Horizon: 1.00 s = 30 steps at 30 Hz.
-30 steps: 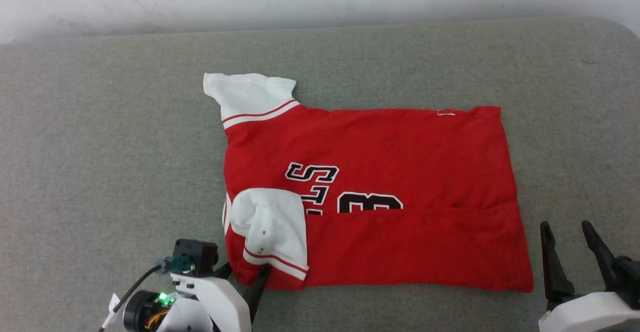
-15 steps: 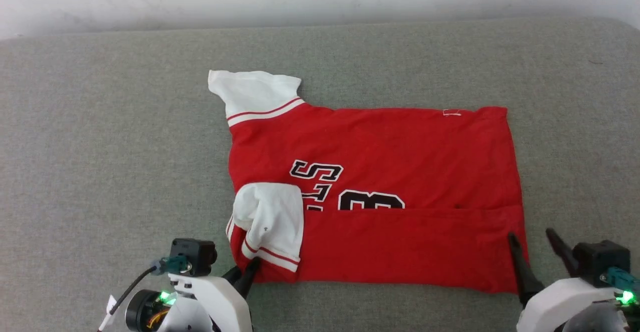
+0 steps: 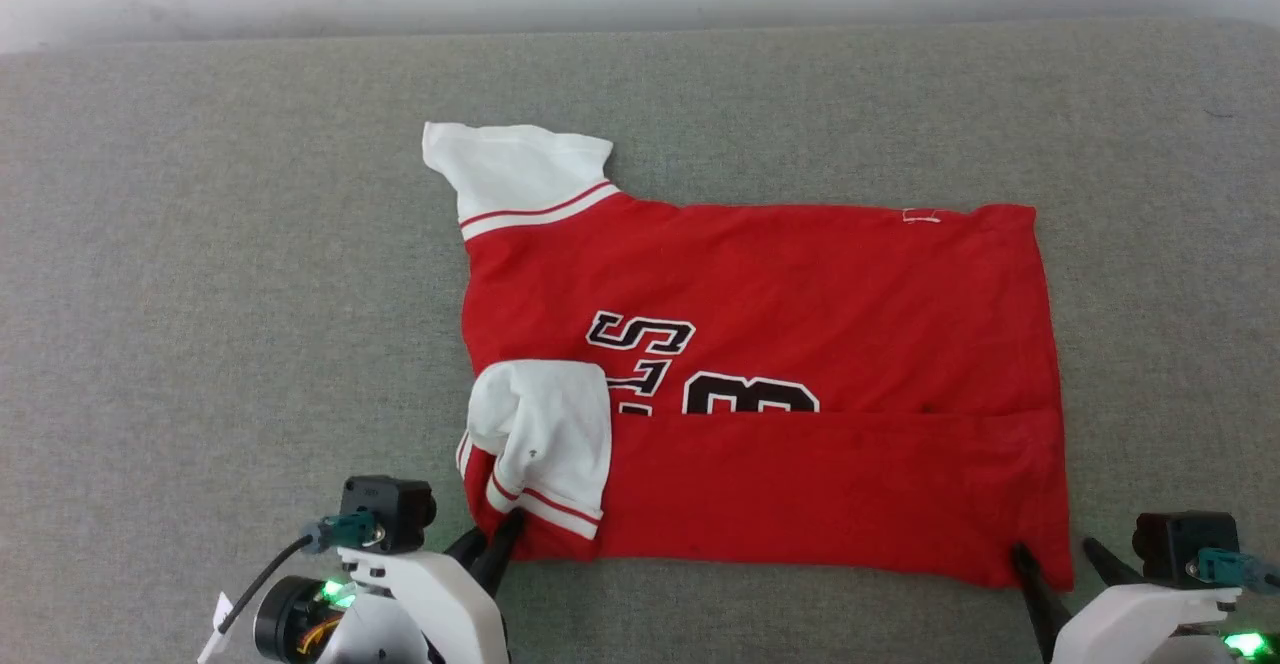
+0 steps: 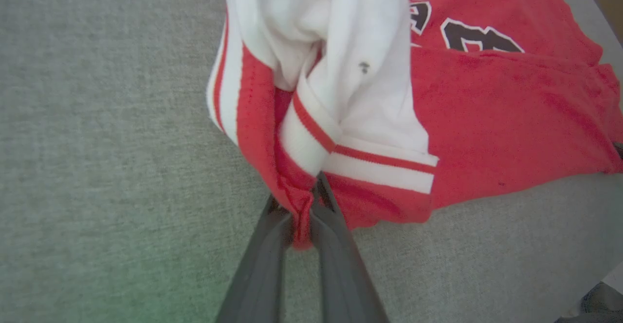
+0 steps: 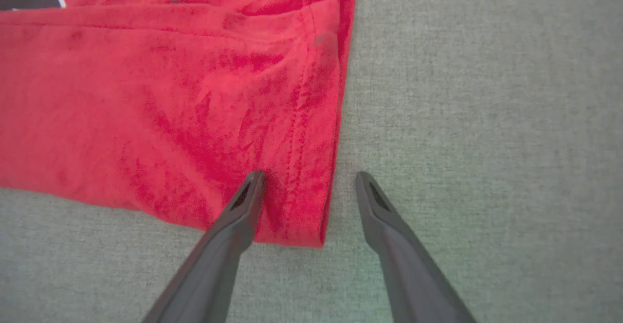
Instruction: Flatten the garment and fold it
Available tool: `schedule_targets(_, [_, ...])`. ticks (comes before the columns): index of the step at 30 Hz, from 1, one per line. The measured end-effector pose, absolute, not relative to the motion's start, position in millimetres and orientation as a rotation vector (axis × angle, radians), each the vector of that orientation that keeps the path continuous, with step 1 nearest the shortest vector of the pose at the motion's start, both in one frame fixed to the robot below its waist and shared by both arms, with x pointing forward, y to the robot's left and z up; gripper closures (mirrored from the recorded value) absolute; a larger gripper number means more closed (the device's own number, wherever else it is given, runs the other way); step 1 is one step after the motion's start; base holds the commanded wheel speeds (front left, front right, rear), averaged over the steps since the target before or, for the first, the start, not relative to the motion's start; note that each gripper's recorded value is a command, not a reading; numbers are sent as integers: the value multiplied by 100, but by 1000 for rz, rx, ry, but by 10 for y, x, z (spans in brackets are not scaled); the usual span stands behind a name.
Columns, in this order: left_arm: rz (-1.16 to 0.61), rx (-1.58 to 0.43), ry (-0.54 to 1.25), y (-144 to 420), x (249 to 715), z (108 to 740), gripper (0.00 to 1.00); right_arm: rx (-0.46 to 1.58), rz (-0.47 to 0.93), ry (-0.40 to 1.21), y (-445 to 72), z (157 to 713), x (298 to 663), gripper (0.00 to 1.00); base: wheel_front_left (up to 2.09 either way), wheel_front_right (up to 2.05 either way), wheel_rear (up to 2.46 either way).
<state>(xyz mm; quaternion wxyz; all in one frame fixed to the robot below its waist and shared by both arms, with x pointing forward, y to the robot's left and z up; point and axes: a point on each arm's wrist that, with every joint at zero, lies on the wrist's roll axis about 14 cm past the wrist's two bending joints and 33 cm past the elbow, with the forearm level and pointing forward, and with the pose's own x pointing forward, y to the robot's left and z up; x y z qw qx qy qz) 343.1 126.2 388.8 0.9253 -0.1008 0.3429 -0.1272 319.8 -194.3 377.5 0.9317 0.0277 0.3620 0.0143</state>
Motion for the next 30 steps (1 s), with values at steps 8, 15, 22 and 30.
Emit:
schedule_targets(8, [-263, -208, 703, 1258, 3453, 3873, 100, 108, 41, 792, -1886, 3704, 3149, 100, 0, 0, 0])
schedule_targets(15, [-254, -241, 681, 1255, 3511, 3903, 100, 107, 42, 769, -1880, 3747, 3198, 100, 0, 0, 0])
schedule_targets(22, [-217, -274, 639, 1379, 3533, 4042, 100, 69, 36, 687, -1923, 3989, 3310, 100, 0, 0, 0])
schedule_targets(30, [-199, -324, 717, 1394, 3101, 4066, 100, 56, 17, 691, -1992, 4124, 3150, 100, 0, 0, 0])
